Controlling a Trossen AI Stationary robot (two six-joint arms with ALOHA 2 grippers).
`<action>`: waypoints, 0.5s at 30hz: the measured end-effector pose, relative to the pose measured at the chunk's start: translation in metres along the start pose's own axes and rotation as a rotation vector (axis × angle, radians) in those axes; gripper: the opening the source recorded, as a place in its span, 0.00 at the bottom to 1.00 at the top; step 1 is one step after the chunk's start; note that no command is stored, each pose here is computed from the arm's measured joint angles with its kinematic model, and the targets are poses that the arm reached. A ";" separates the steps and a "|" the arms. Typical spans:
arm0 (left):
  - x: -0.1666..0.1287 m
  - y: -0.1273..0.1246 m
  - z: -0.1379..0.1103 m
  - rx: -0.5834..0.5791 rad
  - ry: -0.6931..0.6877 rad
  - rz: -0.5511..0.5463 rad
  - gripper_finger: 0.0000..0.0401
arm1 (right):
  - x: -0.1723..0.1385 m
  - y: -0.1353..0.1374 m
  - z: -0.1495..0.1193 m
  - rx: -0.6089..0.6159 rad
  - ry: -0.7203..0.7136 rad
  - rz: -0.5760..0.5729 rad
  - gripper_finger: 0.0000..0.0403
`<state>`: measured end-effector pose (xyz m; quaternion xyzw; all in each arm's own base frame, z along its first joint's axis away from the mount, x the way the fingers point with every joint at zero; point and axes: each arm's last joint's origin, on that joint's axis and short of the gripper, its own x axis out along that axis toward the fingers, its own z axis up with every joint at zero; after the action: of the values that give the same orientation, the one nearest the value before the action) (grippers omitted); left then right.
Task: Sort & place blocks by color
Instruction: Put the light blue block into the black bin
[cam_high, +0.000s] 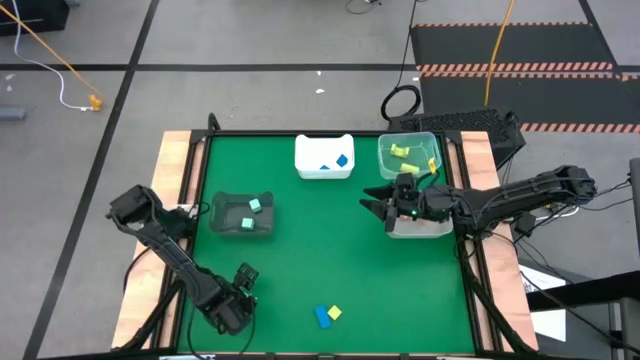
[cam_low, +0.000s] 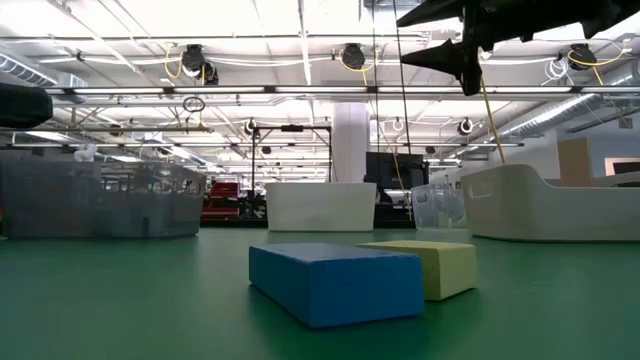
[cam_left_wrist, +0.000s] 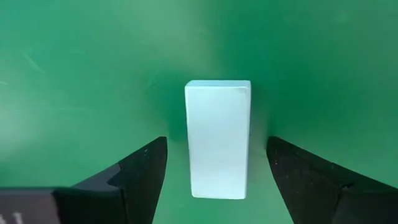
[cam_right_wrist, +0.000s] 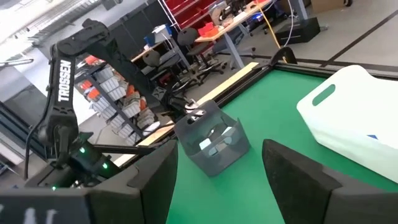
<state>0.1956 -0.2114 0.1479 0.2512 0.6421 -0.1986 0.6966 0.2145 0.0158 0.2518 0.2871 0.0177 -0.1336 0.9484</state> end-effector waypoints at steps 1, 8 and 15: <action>0.001 0.000 0.001 -0.010 0.003 0.004 0.69 | 0.000 0.000 0.000 0.001 -0.001 0.001 0.55; 0.003 0.001 0.001 -0.057 0.010 0.010 0.67 | 0.000 0.000 0.000 0.013 -0.001 0.002 0.55; 0.003 -0.001 0.002 -0.130 0.002 -0.032 0.38 | 0.000 0.001 -0.001 0.012 0.004 0.009 0.55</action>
<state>0.1969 -0.2129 0.1453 0.1952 0.6584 -0.1673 0.7074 0.2145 0.0171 0.2520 0.2932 0.0175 -0.1287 0.9472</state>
